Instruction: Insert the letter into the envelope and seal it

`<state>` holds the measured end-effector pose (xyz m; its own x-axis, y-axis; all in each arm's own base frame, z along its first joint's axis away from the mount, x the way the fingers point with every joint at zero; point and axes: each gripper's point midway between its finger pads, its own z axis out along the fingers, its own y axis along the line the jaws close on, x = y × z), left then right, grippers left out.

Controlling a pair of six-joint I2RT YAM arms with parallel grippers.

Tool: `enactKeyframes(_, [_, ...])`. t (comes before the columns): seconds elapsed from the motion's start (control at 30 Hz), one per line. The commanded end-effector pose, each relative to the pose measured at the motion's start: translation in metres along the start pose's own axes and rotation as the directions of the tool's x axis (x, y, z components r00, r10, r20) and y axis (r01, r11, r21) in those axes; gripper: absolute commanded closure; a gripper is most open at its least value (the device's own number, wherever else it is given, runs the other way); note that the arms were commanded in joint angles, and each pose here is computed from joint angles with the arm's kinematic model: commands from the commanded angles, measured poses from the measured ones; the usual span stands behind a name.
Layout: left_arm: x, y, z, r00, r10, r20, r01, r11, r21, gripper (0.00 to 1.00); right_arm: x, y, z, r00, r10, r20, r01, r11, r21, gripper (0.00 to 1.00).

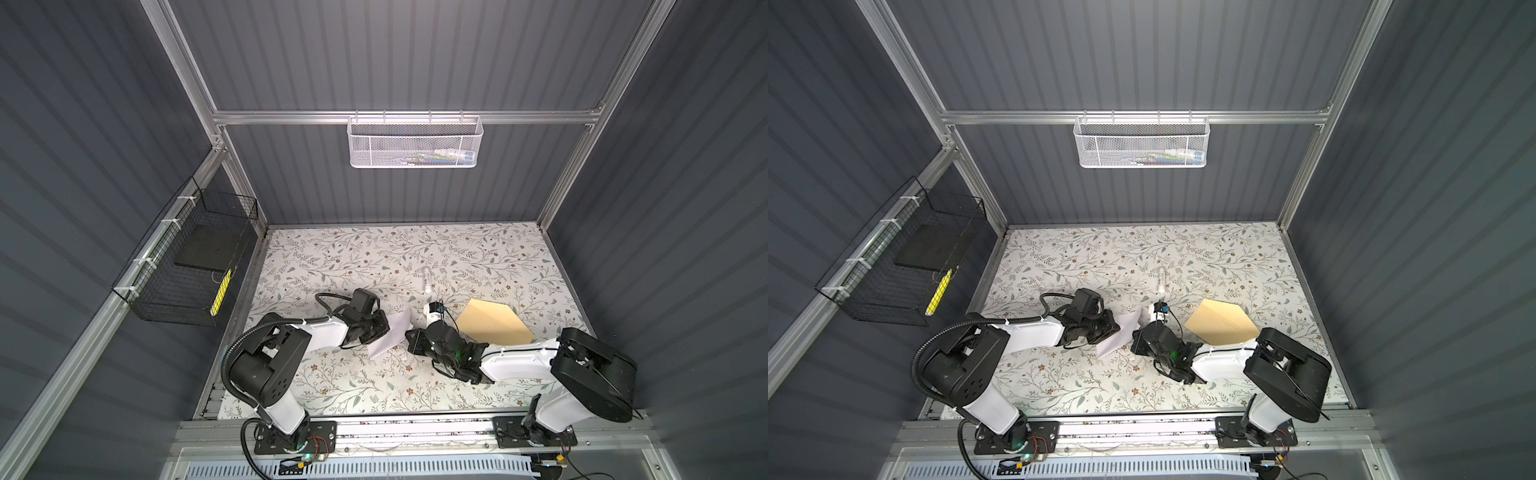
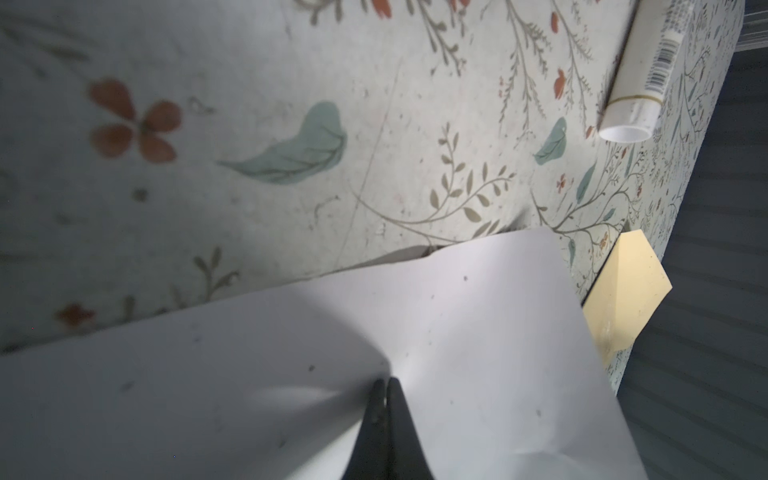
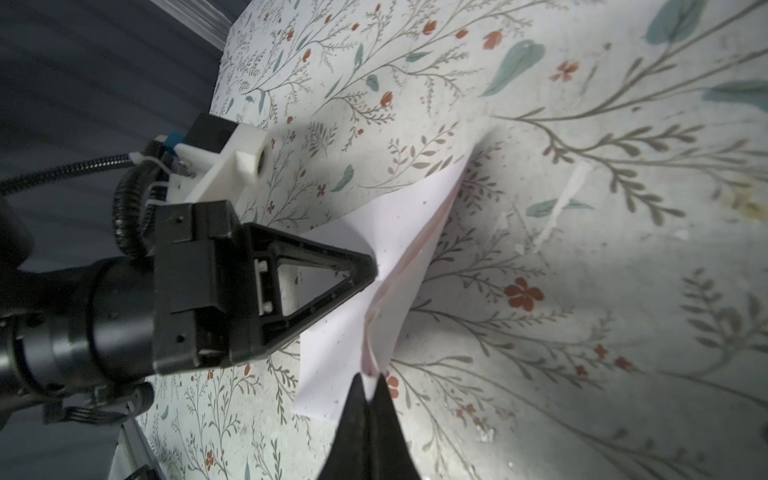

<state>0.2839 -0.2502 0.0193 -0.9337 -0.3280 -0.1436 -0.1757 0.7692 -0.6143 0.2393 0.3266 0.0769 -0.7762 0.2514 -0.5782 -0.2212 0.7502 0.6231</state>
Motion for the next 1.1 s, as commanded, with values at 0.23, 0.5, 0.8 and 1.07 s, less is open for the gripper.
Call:
enactKeyframes(0.23, [0.025,0.053,-0.007,0.999,-0.002,-0.042,-0.006,0.982,-0.187,0.93,0.042,0.031,0.007,0.914,-0.376,-0.149,0.379,0.925,-0.011,1.0])
enactKeyframes(0.5, [0.001,0.02,-0.033,0.999,0.006,0.037,-0.001,0.99,-0.141,0.83,0.053,0.02,0.001,0.904,-0.394,-0.166,0.41,0.909,0.074,1.0])
enactKeyframes(0.8, [-0.001,0.009,-0.077,0.999,-0.001,0.051,0.011,0.98,-0.2,0.67,0.051,0.012,0.0,0.924,-0.349,-0.158,0.372,0.917,0.145,1.0])
enactKeyframes(1.07, [0.036,0.037,-0.111,0.996,-0.082,0.046,0.089,0.981,-0.175,0.65,0.042,0.004,-0.006,0.948,-0.301,-0.106,0.317,0.926,0.206,1.0])
